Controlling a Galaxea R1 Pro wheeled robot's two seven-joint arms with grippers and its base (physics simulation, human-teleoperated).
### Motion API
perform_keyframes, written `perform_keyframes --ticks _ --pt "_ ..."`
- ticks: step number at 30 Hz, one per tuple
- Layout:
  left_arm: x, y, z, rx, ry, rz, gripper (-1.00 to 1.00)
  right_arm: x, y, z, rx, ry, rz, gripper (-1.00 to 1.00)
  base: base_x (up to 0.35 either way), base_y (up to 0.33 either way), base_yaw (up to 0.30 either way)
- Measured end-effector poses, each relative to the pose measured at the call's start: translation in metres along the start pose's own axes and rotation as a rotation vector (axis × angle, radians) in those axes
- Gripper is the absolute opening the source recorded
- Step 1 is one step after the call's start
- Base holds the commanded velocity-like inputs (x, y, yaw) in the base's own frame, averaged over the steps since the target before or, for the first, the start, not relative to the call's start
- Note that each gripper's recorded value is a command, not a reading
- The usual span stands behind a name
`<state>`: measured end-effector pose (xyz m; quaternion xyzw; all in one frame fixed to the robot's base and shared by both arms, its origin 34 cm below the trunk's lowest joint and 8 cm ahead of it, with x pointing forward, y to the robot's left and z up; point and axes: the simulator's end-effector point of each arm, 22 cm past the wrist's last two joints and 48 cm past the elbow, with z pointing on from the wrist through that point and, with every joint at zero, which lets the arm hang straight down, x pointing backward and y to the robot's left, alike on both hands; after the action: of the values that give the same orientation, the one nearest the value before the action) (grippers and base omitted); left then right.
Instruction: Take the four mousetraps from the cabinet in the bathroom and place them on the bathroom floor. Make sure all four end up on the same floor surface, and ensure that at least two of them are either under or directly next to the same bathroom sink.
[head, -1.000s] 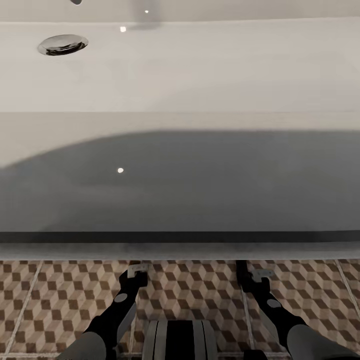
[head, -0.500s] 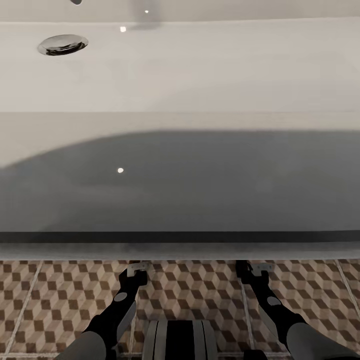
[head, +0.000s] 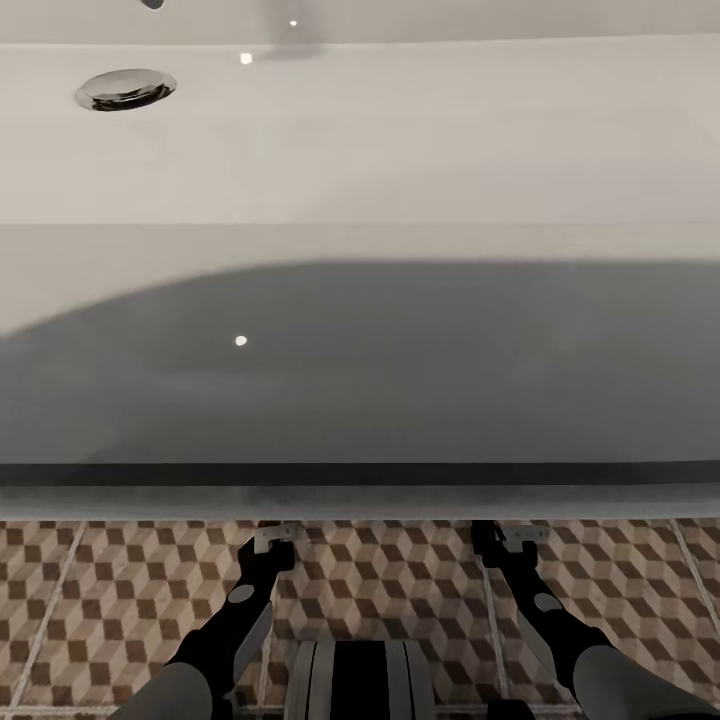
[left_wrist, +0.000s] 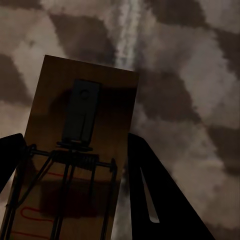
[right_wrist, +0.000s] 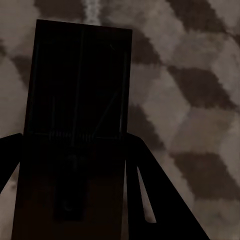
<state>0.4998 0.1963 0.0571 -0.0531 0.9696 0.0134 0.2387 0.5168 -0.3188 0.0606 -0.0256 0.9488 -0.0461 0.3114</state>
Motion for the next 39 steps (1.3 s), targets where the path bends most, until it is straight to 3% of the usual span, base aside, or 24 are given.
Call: perform_keyframes --ticks 14,16,18,22,39 --pt "0.001 -0.002 0.001 0.008 0.019 0.006 -1.00 0.001 -0.001 0.001 0.004 0.011 0.001 -1.00 0.000 0.000 0.000" --pt "0.004 -0.003 0.001 0.009 0.041 0.010 -1.00 0.002 -0.001 0.002 0.006 0.022 0.002 -1.00 0.000 0.000 0.000" --pt "0.009 -0.003 0.001 0.008 0.067 0.016 -1.00 0.012 -0.001 0.002 0.006 0.074 0.000 -1.00 0.000 0.000 0.000" --pt "0.011 -0.003 0.001 0.007 0.079 0.018 -1.00 0.020 -0.001 0.002 0.006 0.110 -0.003 -1.00 0.000 0.000 0.000" --pt "0.013 -0.003 0.003 0.003 0.113 0.022 -1.00 0.016 -0.001 0.004 0.005 0.113 -0.003 -1.00 0.000 0.000 0.000"
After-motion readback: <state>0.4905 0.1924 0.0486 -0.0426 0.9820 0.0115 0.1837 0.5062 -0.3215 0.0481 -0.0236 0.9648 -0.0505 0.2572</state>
